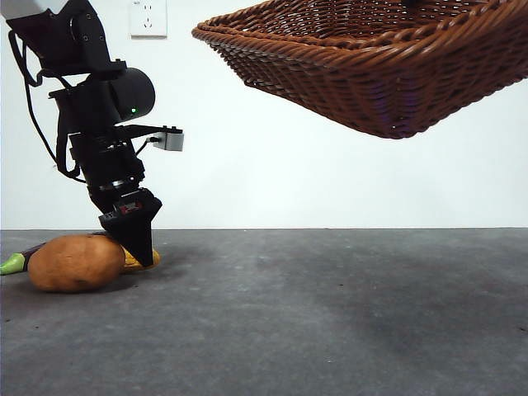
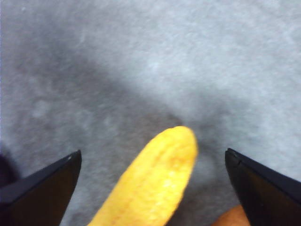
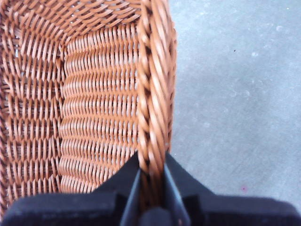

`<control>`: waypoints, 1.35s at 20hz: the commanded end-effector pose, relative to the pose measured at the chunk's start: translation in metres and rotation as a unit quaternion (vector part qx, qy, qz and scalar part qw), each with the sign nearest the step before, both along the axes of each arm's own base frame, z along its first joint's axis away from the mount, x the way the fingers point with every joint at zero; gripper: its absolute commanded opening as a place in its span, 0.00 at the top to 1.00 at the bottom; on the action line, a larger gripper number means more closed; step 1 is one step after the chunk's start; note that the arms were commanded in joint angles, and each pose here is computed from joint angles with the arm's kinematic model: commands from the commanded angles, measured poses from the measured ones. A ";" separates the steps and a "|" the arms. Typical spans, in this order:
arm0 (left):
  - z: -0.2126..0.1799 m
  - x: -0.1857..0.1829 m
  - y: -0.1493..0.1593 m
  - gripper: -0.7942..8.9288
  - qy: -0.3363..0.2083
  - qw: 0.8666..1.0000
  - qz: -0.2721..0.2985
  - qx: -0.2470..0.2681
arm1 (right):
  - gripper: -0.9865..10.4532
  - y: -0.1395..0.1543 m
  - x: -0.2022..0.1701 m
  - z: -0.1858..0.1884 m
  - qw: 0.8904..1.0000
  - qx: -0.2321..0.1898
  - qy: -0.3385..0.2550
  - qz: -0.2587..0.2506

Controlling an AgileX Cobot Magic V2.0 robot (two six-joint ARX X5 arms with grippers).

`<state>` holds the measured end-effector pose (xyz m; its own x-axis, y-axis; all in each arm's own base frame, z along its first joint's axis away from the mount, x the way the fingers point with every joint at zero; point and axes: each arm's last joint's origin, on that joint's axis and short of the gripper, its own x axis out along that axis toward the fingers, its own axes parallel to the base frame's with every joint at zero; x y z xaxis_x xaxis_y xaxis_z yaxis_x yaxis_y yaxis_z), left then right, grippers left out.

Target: Help me put the vegetables on the table into the basket

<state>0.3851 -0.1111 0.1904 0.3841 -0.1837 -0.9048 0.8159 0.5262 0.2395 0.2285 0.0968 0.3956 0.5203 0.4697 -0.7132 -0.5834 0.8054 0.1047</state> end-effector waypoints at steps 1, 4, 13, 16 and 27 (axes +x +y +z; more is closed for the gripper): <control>-0.005 0.004 0.007 0.31 0.005 1.000 0.006 0.000 | 0.92 0.000 -0.002 0.003 1.000 0.008 -0.006 0.003; -0.005 0.005 0.013 0.36 0.007 1.000 0.014 -0.003 | 0.92 0.000 -0.002 0.003 1.000 0.008 -0.007 0.003; -0.029 0.006 0.011 0.57 0.054 0.998 0.011 -0.004 | 0.92 0.000 -0.002 0.003 1.000 0.009 -0.008 0.003; -0.029 0.009 0.006 0.80 0.036 0.999 0.010 -0.007 | 0.92 0.000 -0.002 0.003 1.000 0.010 -0.010 0.002; 0.109 0.009 -0.004 0.92 -0.070 0.993 0.046 -0.085 | 0.92 -0.001 -0.001 0.001 1.000 0.006 0.001 -0.021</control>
